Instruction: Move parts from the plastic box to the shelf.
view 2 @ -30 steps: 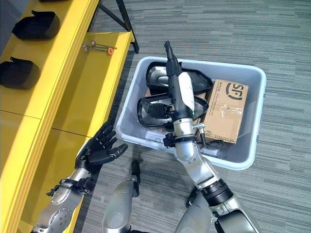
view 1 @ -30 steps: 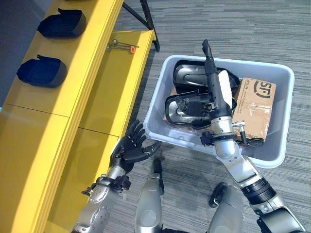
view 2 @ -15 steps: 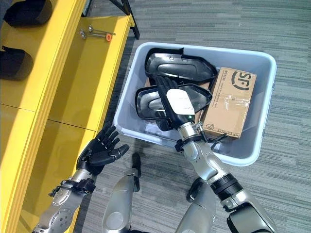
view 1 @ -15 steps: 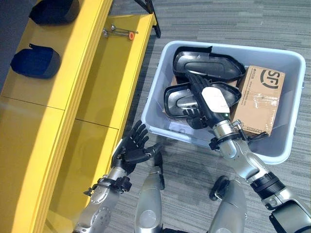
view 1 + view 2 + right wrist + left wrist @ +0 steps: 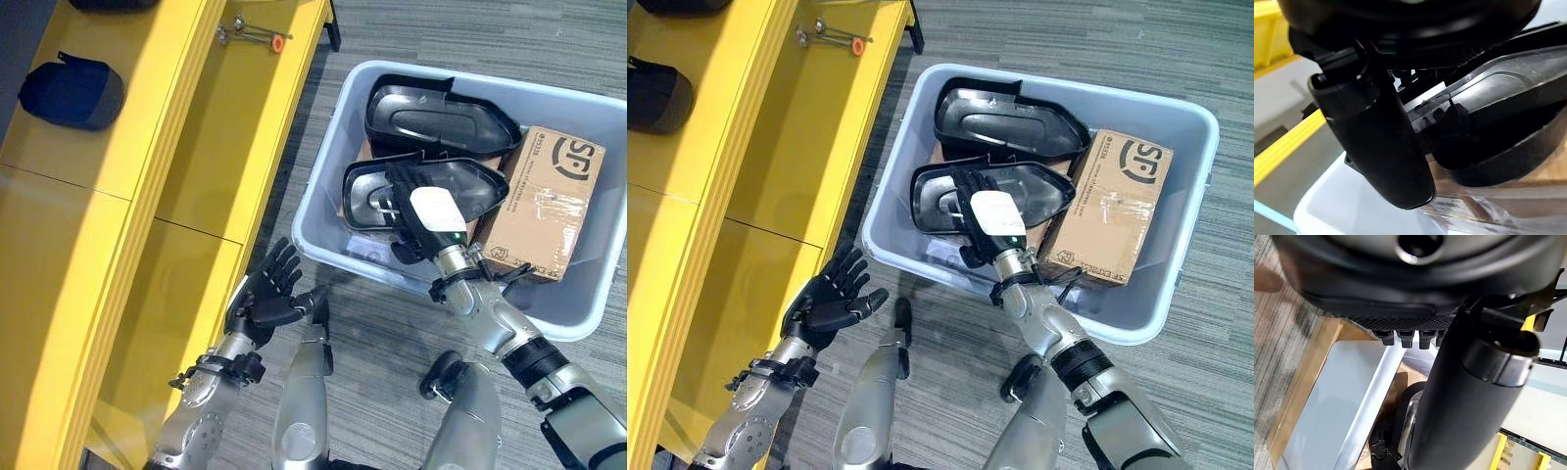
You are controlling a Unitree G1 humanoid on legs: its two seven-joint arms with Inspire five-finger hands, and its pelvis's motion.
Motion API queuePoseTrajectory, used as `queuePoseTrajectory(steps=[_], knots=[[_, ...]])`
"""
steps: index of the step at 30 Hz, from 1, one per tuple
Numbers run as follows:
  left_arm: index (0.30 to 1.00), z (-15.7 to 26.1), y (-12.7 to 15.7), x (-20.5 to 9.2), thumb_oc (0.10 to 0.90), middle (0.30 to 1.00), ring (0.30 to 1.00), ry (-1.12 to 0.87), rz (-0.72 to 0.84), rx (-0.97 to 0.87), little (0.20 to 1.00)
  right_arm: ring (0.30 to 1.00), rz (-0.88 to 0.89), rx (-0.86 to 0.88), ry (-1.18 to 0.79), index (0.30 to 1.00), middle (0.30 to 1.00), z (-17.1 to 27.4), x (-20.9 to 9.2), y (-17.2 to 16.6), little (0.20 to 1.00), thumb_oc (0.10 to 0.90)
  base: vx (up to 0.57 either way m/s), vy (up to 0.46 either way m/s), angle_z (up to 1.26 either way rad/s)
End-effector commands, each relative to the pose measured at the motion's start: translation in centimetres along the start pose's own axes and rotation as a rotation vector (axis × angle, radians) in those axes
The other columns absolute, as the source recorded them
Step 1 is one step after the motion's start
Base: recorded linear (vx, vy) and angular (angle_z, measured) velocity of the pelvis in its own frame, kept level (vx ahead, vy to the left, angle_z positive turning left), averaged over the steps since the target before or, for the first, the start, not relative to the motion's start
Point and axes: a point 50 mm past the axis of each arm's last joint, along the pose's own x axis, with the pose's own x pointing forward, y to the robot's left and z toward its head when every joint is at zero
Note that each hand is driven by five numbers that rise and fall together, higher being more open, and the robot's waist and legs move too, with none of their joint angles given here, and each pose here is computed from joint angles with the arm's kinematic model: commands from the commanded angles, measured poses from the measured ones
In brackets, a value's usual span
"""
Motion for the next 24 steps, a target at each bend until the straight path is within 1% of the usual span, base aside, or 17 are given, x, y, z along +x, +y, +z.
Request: queuePoseTrajectory(steps=[1, 7, 13, 21, 22, 24], knots=[[1.0, 4.0, -1.1, 0.9, 0.9, 1.0, 1.0, -0.184, -0.122, 0.083, 1.0, 1.0, -0.164, -0.1, -0.207, 1.0, 1.0, 3.4, 4.0, -4.1, 1.0, 0.9, 0.0, 0.0, 0.0], [1.0, 4.1, -1.0, 1.1, 0.9, 1.0, 1.0, -0.182, -0.123, 0.089, 1.0, 1.0, -0.151, -0.16, -0.163, 1.0, 1.0, 2.9, 4.9, -3.4, 1.0, 0.9, 0.0, 0.001, 0.01], [1.0, 4.1, -0.8, 1.3, 0.9, 1.0, 1.0, -0.185, -0.142, 0.097, 1.0, 1.0, -0.076, -0.388, -0.141, 1.0, 1.0, 1.8, 5.4, -2.2, 1.0, 0.9, 0.0, 0.004, 0.04], [1.0, 4.2, -0.7, 1.4, 0.9, 1.0, 1.0, -0.188, -0.154, 0.111, 1.0, 1.0, -0.083, -0.405, 0.005, 1.0, 1.0, 0.1, 5.6, -1.5, 1.0, 0.9, -0.01, -0.006, 0.02], [1.0, 4.1, -0.7, 1.4, 0.9, 1.0, 1.0, -0.182, -0.16, 0.109, 1.0, 1.0, -0.069, -0.407, 0.046, 1.0, 1.0, -0.4, 5.5, -1.3, 1.0, 0.9, 0.0, 0.0, 0.0], [1.0, 4.2, -0.8, 1.4, 0.9, 1.0, 1.0, -0.18, -0.162, 0.112, 1.0, 1.0, -0.052, -0.4, 0.067, 1.0, 1.0, -0.6, 5.5, -1.2, 1.0, 0.9, 0.0, 0.0, 0.0]])
